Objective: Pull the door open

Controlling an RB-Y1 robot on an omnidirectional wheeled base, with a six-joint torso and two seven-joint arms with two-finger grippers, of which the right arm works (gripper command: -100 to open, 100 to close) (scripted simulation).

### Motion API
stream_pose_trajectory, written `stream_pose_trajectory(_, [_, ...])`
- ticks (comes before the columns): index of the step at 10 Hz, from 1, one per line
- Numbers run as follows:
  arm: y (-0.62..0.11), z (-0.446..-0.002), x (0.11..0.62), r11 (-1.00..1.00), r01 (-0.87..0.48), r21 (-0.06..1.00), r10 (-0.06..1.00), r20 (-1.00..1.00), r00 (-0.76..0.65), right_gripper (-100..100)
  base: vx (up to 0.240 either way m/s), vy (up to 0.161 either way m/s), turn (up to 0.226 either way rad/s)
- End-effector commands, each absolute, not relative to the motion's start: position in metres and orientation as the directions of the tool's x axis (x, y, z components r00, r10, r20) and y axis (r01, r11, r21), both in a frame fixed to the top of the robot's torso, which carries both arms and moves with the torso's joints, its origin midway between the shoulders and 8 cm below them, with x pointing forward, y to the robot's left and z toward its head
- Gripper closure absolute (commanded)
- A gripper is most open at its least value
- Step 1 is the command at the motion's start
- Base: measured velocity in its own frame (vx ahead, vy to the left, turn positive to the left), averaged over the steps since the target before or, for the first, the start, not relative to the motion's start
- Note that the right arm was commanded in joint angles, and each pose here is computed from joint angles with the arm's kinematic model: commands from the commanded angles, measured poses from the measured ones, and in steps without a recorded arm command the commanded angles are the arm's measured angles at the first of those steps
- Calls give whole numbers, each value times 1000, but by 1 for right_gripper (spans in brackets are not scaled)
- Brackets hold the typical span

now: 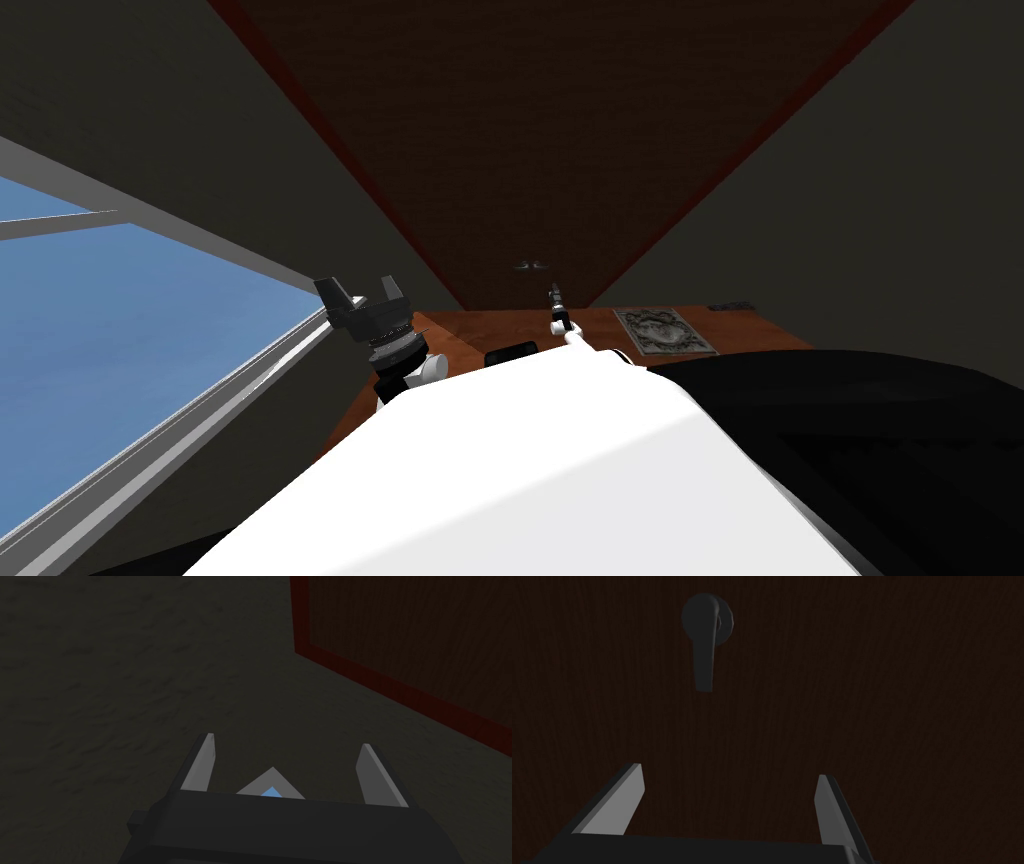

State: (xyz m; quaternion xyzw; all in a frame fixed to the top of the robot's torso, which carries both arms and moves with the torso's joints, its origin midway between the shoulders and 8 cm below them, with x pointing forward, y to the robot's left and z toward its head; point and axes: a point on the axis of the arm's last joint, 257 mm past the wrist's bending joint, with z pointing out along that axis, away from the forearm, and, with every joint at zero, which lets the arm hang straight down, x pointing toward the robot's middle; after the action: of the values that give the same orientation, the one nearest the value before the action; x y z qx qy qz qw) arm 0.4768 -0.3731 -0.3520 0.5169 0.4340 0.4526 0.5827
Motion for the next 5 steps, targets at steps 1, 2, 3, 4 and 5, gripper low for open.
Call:
stream_pose_trajectory(1, [-375, -357, 477, 49, -69, 996, 975, -33, 219, -100, 90, -32, 31])
stream_pose_trajectory(2, [-376, -361, 476, 45, -63, 997, 974, -30, 223, -100, 85, -33, 37])
stream_pose_trajectory(3, [-378, -364, 476, 41, -57, 998, 974, -27, 227, -100, 89, -14, 47])
stream_pose_trajectory(4, [-379, -367, 476, 37, -51, 998, 973, -25, 230, -100, 81, -9, 31])
stream_pose_trajectory(5, [-380, -369, 476, 34, -46, 998, 972, -22, 233, -100, 78, -13, 28])
